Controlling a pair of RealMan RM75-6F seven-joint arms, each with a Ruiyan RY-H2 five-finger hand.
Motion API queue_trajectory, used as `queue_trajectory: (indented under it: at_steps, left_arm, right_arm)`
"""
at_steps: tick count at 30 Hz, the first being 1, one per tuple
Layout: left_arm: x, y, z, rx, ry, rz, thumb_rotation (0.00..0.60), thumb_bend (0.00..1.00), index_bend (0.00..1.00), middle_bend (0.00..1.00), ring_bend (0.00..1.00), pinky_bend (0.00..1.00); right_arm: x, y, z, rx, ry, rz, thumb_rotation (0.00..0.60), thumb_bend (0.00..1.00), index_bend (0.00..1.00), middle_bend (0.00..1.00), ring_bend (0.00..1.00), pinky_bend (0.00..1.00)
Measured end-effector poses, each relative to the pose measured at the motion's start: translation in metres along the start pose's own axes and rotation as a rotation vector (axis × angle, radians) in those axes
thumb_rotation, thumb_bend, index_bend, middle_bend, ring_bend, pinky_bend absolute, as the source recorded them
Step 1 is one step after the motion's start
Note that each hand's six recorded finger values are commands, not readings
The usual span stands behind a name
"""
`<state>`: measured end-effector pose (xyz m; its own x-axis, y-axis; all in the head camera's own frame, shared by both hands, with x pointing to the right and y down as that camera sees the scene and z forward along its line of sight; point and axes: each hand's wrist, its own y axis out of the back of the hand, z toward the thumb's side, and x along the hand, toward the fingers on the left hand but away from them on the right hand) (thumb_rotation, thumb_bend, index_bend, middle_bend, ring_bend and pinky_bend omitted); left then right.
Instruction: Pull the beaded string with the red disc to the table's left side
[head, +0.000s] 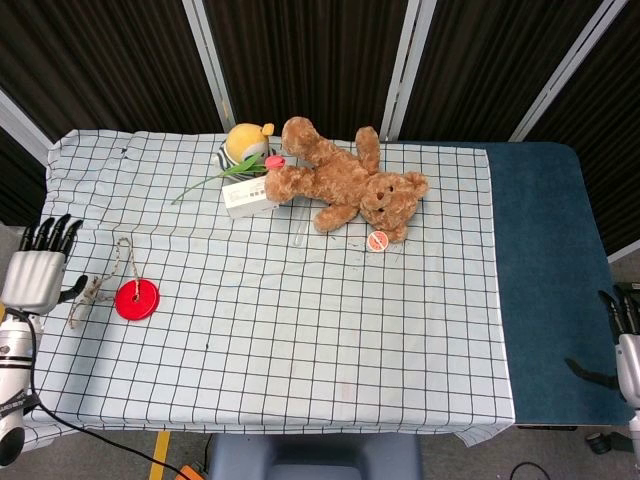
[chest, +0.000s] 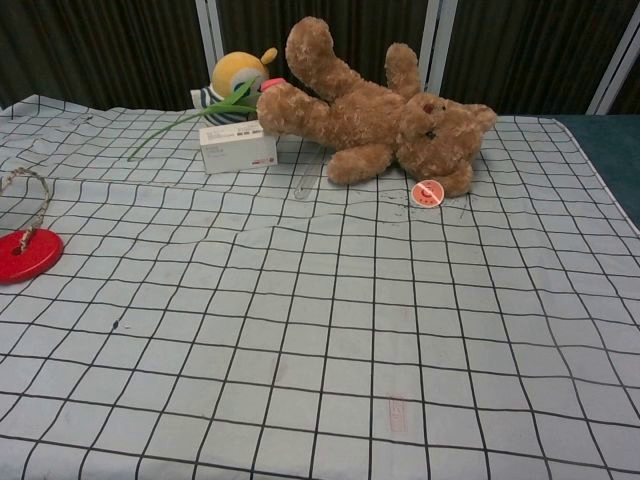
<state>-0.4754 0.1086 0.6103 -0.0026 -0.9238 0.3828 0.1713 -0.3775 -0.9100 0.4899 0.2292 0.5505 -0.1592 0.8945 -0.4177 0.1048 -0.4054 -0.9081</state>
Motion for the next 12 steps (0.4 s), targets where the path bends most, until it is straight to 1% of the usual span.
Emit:
queue_trajectory:
  at_steps: [3, 7, 10, 12]
  left_arm:
    - [-0.016, 0.007, -0.009, -0.025, 0.010, 0.013, 0.600, 0.34, 0.00, 0.00, 0.00, 0.00]
    - [-0.043, 0.008, -0.005, -0.083, -0.034, 0.026, 0.600, 0.34, 0.00, 0.00, 0.00, 0.00]
    - [-0.073, 0.000, 0.003, -0.133, -0.086, 0.014, 0.600, 0.34, 0.00, 0.00, 0.00, 0.00]
    - [-0.096, -0.011, 0.011, -0.146, -0.121, -0.012, 0.600, 0.34, 0.00, 0.00, 0.00, 0.00]
  right_arm:
    - [0.001, 0.000, 0.000, -0.003, 0.005, -0.004, 0.600, 0.03, 0.00, 0.00, 0.00, 0.00]
    - [0.006, 0.001, 0.000, -0.016, 0.009, -0.011, 0.600, 0.03, 0.00, 0.00, 0.00, 0.00]
    - [0.011, 0.001, 0.000, -0.022, 0.011, -0.015, 0.600, 0.03, 0.00, 0.00, 0.00, 0.00]
    - [0.012, -0.001, 0.000, -0.026, 0.011, -0.015, 0.600, 0.03, 0.00, 0.00, 0.00, 0.00]
